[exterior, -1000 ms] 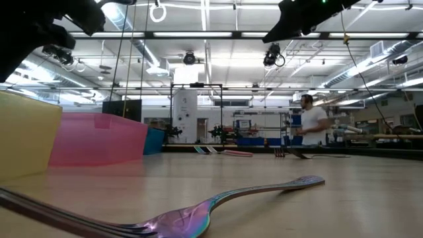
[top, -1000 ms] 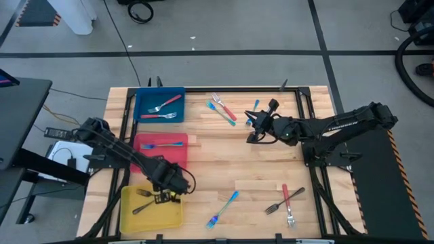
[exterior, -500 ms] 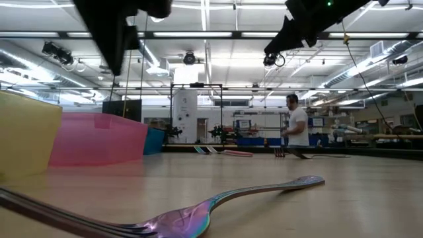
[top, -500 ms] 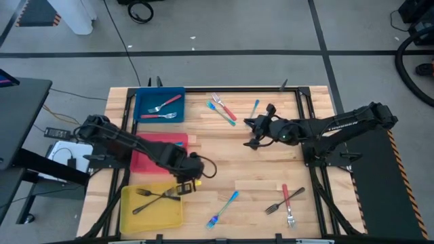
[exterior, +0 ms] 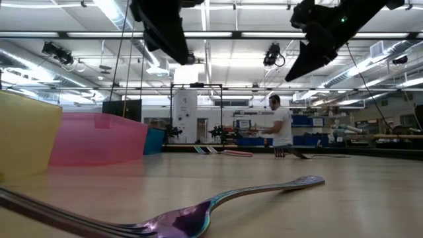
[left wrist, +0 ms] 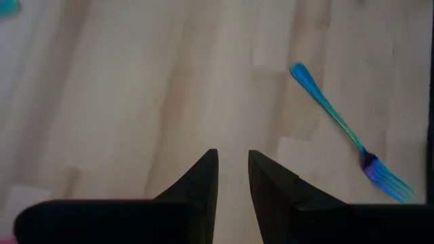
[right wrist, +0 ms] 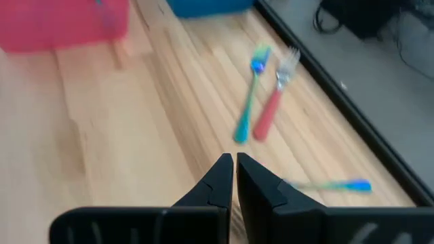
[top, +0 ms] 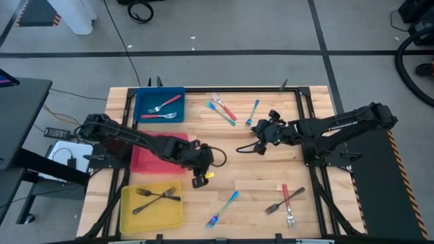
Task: Sort silverware by color (type)
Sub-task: Put the blue fork into the pink bin
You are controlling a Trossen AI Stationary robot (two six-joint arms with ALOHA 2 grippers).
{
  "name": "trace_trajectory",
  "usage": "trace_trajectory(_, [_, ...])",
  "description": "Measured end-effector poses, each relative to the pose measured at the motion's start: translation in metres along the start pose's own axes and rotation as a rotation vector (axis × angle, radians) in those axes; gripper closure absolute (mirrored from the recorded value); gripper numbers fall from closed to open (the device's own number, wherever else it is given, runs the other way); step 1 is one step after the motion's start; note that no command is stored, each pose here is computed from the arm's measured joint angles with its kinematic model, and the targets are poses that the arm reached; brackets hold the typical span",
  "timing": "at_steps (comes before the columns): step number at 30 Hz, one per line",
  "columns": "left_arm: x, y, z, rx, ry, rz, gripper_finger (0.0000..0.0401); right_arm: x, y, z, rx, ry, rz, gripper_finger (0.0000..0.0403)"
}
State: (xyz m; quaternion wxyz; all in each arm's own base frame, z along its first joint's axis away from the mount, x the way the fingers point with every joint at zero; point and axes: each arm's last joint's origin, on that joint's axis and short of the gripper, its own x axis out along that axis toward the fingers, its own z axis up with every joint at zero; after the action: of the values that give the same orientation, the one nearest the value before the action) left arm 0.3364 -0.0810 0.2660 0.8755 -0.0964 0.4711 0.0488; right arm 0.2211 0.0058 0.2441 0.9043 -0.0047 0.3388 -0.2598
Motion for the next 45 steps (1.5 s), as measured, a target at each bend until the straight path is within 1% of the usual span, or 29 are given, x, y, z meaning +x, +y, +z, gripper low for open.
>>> trace_trajectory(3, [0.002,0.017,0.011,0.052,-0.04,0.019,0.0319,0.001,-0.003,-0.004,0.021,0.036,-0.017,0.0374])
trace_trajectory(5, [0.003,0.034,0.021,0.054,-0.088,0.044,0.0319,0.001,-0.003,-0.004,0.028,0.044,-0.019,0.0374])
trace_trajectory(11, [0.003,0.094,0.046,-0.079,-0.205,0.131,0.0319,0.001,-0.003,-0.005,0.024,0.049,-0.009,0.0374])
trace_trajectory(13, [0.001,0.115,0.052,-0.098,-0.237,0.161,0.0319,0.001,-0.003,-0.005,0.02,0.048,-0.008,0.0374])
trace_trajectory(17, [-0.004,0.157,0.061,-0.052,-0.292,0.236,0.0319,0.001,-0.004,-0.004,0.0,0.047,-0.011,0.0374])
trace_trajectory(20, [-0.011,0.187,0.067,-0.016,-0.352,0.243,0.0319,0.002,-0.005,-0.003,0.003,0.045,-0.016,0.0374])
trace_trajectory(23, [-0.019,0.213,0.071,-0.039,-0.417,0.265,0.0319,0.003,-0.007,-0.002,0.001,0.039,-0.022,0.0374])
trace_trajectory(26, [-0.025,0.235,0.069,-0.07,-0.442,0.284,0.0319,0.005,-0.009,0.0,0.016,0.027,-0.027,0.0374])
trace_trajectory(30, [-0.033,0.259,0.068,-0.088,-0.482,0.27,0.0319,0.006,-0.011,0.002,0.033,0.012,-0.032,0.0374])
trace_trajectory(35, [-0.034,0.277,0.069,-0.103,-0.541,0.298,0.0319,0.008,-0.014,0.003,0.046,0.011,-0.043,0.0374])
trace_trajectory(37, [-0.034,0.281,0.075,-0.094,-0.574,0.304,0.0319,0.008,-0.015,0.003,0.051,0.012,-0.048,0.0374])
trace_trajectory(39, [-0.032,0.287,0.08,-0.103,-0.565,0.307,0.0319,0.009,-0.016,0.004,0.058,0.004,-0.05,0.0374])
trace_trajectory(41, [-0.032,0.292,0.091,-0.101,-0.578,0.31,0.0319,0.01,-0.017,0.005,0.065,0.0,-0.053,0.0374])
trace_trajectory(43, [-0.032,0.297,0.102,-0.094,-0.551,0.313,0.0319,0.01,-0.017,0.006,0.072,-0.008,-0.054,0.0374])
trace_trajectory(45, [-0.027,0.302,0.11,-0.059,-0.488,0.312,0.0319,0.01,-0.018,0.006,0.071,-0.008,-0.055,0.0374])
